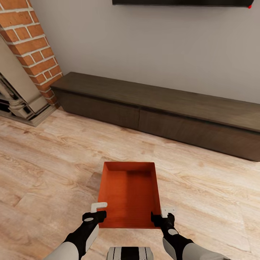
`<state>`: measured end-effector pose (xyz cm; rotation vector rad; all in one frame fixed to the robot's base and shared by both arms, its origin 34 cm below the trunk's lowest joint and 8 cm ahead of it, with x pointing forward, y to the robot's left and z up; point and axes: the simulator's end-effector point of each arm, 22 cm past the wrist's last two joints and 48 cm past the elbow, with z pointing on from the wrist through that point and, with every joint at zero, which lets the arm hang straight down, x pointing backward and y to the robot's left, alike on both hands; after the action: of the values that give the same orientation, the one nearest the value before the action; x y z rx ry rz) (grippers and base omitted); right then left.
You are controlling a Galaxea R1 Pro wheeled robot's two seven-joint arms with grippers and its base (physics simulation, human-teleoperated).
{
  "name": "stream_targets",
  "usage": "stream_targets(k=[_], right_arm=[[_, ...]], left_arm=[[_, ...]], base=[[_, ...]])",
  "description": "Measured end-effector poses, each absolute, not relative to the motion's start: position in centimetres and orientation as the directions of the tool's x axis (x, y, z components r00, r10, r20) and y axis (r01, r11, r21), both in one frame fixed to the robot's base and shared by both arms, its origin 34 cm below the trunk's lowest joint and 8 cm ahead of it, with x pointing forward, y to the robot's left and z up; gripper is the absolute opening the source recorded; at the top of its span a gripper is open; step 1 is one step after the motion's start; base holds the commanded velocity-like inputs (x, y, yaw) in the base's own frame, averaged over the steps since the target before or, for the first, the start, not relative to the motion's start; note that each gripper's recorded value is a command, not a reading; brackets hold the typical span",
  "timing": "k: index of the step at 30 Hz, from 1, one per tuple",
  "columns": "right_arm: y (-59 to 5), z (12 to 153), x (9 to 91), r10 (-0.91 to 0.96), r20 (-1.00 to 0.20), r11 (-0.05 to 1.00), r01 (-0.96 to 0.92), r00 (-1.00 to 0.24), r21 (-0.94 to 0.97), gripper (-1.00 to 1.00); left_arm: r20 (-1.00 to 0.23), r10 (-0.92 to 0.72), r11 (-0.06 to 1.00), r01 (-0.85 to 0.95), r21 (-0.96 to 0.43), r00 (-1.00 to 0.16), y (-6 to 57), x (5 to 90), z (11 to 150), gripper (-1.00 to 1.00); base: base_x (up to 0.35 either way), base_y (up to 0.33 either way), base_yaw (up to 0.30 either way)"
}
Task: Move the two storage containers from the living room to the garage. In the garage, place one container on the floor and stack the other container on top of it (either order is fine).
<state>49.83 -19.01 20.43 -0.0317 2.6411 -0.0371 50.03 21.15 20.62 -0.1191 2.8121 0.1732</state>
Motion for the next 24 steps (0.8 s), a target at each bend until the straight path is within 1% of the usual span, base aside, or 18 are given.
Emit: stream_targets(k=[24], right_arm=[[-18.95,20.0,49.73,-0.029,-0.479,0.999,-0.016,-0.877,-0.032,1.0]], left_arm=[[-0.322,-0.063,0.989,-0.102,0.106,-0.945,21.15,49.99,20.2,1.0]], base=[[0.0,0.0,0.0]])
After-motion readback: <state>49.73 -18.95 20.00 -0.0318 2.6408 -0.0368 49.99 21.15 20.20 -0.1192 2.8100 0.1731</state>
